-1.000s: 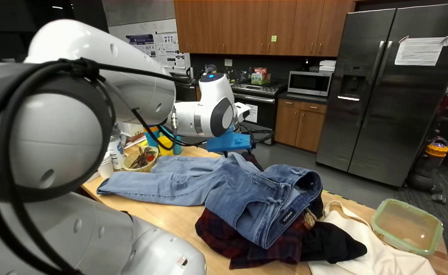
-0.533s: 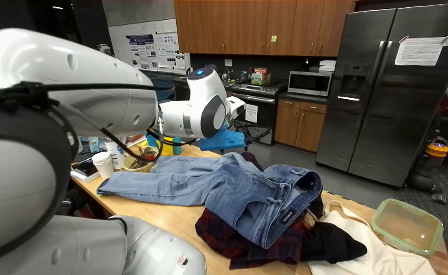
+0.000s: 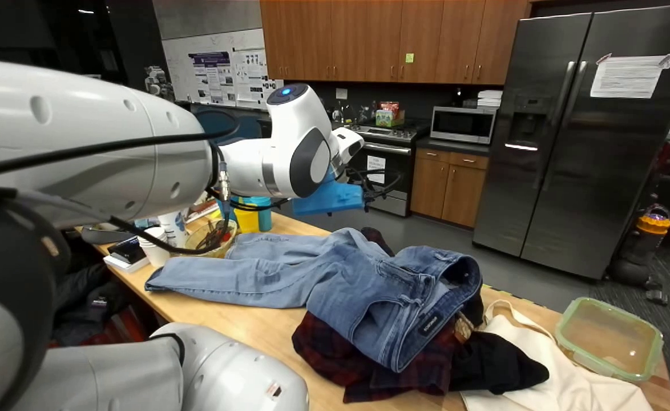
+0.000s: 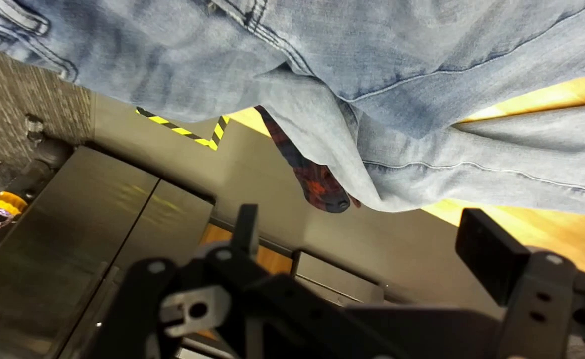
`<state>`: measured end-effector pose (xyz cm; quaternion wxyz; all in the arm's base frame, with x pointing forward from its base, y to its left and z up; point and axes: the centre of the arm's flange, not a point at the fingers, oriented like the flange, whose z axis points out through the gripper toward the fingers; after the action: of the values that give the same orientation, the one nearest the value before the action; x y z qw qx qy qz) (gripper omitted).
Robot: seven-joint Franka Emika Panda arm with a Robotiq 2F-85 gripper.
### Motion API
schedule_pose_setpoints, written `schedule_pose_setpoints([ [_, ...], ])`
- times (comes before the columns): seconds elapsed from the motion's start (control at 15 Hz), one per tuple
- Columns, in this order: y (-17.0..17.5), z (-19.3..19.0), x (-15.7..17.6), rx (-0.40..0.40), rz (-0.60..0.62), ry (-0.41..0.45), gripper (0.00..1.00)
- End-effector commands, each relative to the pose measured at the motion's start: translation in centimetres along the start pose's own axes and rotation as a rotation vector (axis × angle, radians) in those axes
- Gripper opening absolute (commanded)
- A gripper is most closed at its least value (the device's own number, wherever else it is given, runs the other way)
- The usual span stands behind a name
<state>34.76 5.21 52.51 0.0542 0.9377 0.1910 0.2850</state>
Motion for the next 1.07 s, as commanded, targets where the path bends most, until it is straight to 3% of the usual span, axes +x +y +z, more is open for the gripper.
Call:
schedule_pose_setpoints([
  [0.0,0.1,-2.3,0.5,0.046,-0.047,-0.035,1.0],
  [0.27,0.0,-3.6,1.1,0.074,-0.09,-0.055,1.0],
  [0.33,-0.5,-2.4,0.8,0.043,-0.067,-0.051,1.0],
  [1.0,-0.7,-2.3,0.8,0.045,-0.072,-0.057,1.0],
])
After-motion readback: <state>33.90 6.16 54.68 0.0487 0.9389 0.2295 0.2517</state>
